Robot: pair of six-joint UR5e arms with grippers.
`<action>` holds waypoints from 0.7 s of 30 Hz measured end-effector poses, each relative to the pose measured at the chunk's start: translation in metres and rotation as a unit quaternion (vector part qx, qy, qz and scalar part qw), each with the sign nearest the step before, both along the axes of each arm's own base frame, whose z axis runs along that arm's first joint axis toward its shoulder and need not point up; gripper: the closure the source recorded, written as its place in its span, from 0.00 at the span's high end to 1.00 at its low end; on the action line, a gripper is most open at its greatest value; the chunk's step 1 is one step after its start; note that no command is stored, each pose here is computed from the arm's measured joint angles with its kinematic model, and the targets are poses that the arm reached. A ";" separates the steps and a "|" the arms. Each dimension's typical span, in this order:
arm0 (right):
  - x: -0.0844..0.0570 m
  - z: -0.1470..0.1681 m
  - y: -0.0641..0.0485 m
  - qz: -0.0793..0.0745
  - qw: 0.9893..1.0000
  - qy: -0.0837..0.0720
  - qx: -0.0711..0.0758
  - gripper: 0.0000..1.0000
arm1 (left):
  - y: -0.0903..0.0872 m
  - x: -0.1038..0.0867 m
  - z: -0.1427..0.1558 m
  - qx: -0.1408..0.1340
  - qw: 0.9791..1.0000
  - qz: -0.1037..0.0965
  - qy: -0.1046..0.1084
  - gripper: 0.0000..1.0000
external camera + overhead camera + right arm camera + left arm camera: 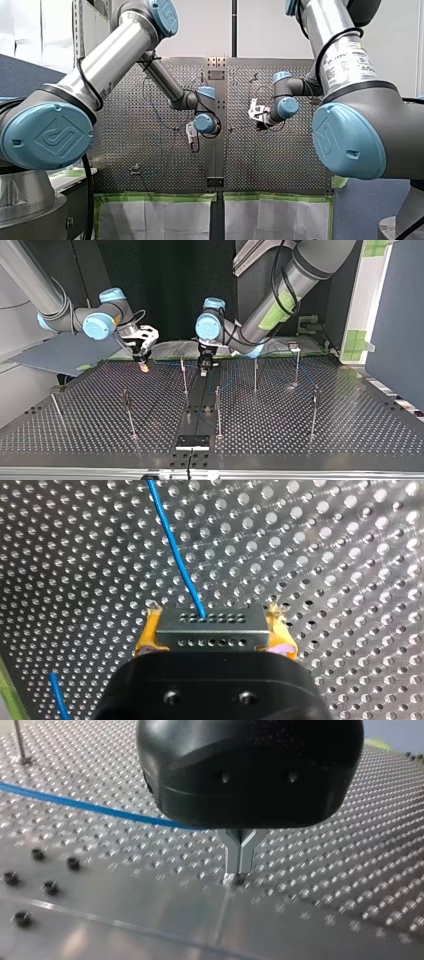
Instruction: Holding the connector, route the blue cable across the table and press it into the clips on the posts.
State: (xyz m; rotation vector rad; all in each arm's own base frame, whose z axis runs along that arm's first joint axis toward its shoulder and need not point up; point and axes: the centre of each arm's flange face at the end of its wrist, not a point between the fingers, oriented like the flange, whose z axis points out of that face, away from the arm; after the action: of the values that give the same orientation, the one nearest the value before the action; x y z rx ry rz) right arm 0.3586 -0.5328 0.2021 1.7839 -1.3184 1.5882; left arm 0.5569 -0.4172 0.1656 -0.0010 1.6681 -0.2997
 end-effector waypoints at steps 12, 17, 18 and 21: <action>-0.011 0.009 -0.021 -0.004 1.000 -0.011 -0.011 0.00 | 0.009 0.030 0.029 -0.004 1.000 0.001 -0.005 0.00; -0.014 0.011 -0.025 -0.006 1.000 -0.011 -0.012 0.00 | 0.003 0.031 0.038 -0.003 1.000 -0.003 -0.006 0.20; -0.015 0.011 -0.025 -0.006 1.000 -0.011 -0.012 0.00 | 0.002 0.030 0.038 -0.002 1.000 -0.004 -0.004 0.20; -0.016 0.011 -0.026 -0.007 1.000 -0.011 -0.012 0.00 | 0.000 0.027 0.037 0.005 1.000 -0.006 0.003 0.39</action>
State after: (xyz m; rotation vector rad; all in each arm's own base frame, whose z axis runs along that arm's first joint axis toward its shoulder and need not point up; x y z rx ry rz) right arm 0.3427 -0.5587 0.2127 1.7449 -1.3136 1.6138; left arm 0.5839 -0.4171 0.2027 0.0149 1.6755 -0.3001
